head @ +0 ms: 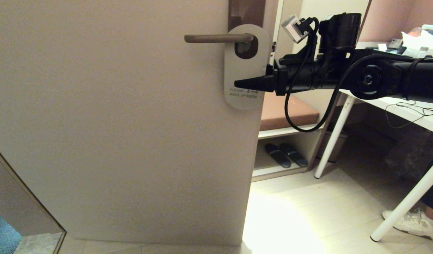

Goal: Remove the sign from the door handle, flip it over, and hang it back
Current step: Take down the sign

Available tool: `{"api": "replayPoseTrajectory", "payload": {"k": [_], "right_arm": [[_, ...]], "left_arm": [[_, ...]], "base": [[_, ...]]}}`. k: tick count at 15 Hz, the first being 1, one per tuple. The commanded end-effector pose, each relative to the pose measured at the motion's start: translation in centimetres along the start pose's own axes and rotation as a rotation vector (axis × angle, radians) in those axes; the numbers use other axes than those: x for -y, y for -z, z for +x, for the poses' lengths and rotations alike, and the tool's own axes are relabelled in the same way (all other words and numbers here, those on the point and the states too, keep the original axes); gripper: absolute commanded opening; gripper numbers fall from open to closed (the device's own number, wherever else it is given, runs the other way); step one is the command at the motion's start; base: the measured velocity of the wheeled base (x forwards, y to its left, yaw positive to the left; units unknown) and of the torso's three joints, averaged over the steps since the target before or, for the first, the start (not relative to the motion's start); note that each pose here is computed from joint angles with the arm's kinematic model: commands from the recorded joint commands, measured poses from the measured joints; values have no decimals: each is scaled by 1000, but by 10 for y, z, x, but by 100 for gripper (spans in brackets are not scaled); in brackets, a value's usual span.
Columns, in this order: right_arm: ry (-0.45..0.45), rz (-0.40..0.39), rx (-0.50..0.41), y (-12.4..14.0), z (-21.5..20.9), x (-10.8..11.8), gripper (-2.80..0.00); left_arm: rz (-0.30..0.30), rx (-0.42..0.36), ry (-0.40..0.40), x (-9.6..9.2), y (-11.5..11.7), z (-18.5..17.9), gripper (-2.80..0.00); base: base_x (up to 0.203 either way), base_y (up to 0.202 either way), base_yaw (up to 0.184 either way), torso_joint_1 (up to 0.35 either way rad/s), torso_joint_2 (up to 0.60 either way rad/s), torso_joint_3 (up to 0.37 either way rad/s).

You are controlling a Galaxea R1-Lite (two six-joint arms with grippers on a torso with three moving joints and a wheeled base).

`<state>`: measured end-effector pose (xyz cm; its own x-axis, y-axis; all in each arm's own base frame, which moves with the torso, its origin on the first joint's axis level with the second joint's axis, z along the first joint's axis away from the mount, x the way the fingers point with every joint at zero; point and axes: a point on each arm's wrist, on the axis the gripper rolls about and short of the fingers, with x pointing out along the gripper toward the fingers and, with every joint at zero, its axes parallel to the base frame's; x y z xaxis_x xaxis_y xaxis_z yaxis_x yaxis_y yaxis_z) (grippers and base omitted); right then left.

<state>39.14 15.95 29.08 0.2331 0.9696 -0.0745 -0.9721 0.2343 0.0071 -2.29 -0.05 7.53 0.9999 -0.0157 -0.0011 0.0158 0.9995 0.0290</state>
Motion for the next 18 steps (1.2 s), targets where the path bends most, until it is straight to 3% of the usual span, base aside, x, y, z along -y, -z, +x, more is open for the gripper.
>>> {"api": "replayPoseTrajectory", "payload": {"k": [1, 14, 15, 18], "right_arm": [[-4, -5, 3, 1, 3, 4, 0], [-3, 0, 5, 1, 2, 5, 0], [-2, 0, 5, 1, 2, 5, -280], [-2, -3, 6, 0, 2, 5, -280]], "left_arm": [[0, 0, 0, 0, 0, 0, -280], [0, 0, 0, 0, 0, 0, -280], [0, 0, 0, 0, 0, 0, -280], [0, 0, 0, 0, 0, 0, -280]], "base": [[0, 0, 0, 0, 0, 0], [0, 0, 0, 0, 0, 0], [0, 0, 0, 0, 0, 0], [0, 0, 0, 0, 0, 0]]}}
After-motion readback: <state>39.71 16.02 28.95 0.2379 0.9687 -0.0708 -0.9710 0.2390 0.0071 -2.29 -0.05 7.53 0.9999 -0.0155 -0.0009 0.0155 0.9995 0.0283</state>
